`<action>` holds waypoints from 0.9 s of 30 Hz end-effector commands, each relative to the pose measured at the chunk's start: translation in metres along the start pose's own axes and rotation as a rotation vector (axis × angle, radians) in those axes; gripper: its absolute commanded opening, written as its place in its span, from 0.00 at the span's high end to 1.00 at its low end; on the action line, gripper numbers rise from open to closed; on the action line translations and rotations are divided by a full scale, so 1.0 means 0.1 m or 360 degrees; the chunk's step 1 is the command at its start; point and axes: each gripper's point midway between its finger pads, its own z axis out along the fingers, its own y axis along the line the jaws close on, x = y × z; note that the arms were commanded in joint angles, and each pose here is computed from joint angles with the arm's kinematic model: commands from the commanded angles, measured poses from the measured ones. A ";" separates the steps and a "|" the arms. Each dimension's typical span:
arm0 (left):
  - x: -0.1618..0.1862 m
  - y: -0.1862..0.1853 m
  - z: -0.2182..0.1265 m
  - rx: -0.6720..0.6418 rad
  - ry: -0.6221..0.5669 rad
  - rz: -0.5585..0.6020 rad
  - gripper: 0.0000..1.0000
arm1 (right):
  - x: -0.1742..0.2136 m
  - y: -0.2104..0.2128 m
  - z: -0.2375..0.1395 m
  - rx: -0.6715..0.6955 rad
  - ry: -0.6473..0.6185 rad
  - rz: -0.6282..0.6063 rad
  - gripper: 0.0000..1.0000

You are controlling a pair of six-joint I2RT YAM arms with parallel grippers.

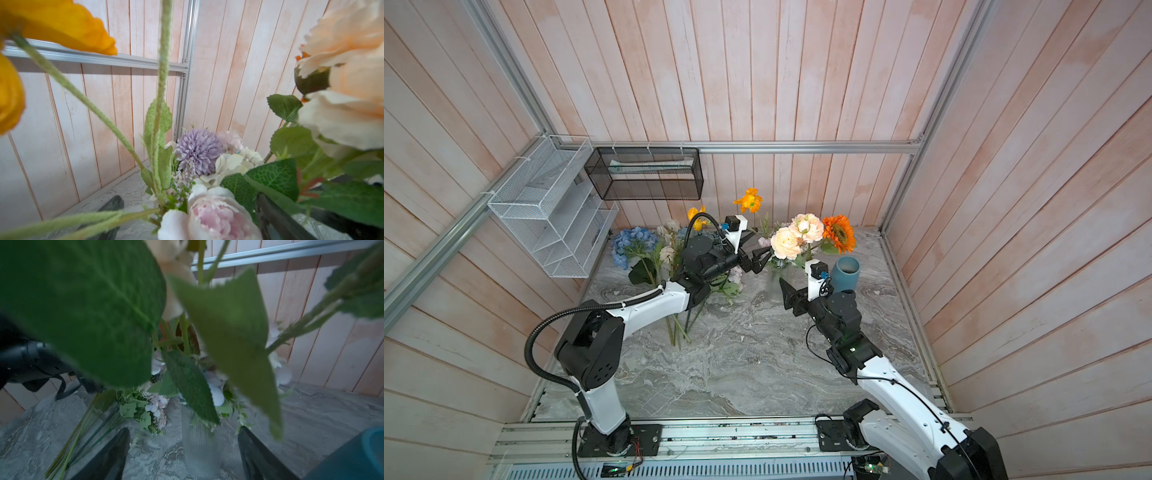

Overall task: Arrange the flowers into the vase
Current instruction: 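Open the right gripper and draw it back while the left releases the glass vase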

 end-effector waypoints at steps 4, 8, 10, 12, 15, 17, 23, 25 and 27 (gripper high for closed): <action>0.08 -0.11 -0.30 -0.0056 0.0078 -0.0159 0.00 | 0.48 -0.06 -0.08 0.0014 0.0127 0.0161 0.15; 0.26 -0.08 -0.55 -0.0172 0.0139 -0.0253 0.00 | 0.66 -0.13 -0.09 0.0060 0.0120 0.0181 0.14; 0.35 -0.05 -0.70 -0.0249 0.0167 -0.0277 0.00 | 0.72 -0.15 -0.08 0.0067 0.0099 0.0180 0.14; 0.42 0.02 -0.83 -0.0347 0.0183 -0.0300 0.00 | 0.78 -0.17 -0.05 0.0069 0.0091 0.0171 0.14; 0.58 0.21 -1.03 -0.0528 0.0196 -0.0395 0.00 | 0.83 -0.17 0.04 0.0060 0.0073 0.0132 0.14; 0.69 0.36 -1.15 -0.0638 0.0203 -0.0497 0.00 | 0.82 -0.16 0.12 0.0051 0.0054 0.0102 0.14; 0.87 0.70 -1.47 -0.0825 0.0123 -0.0780 0.00 | 0.68 -0.17 0.41 0.0059 -0.0065 0.0002 0.12; 0.90 0.73 -1.52 -0.0859 0.0111 -0.0797 0.00 | 0.67 -0.17 0.50 0.0064 -0.0084 -0.0020 0.12; 0.91 0.73 -1.53 -0.0861 0.0117 -0.0790 0.00 | 0.69 -0.19 0.59 0.0074 -0.0081 -0.0025 0.11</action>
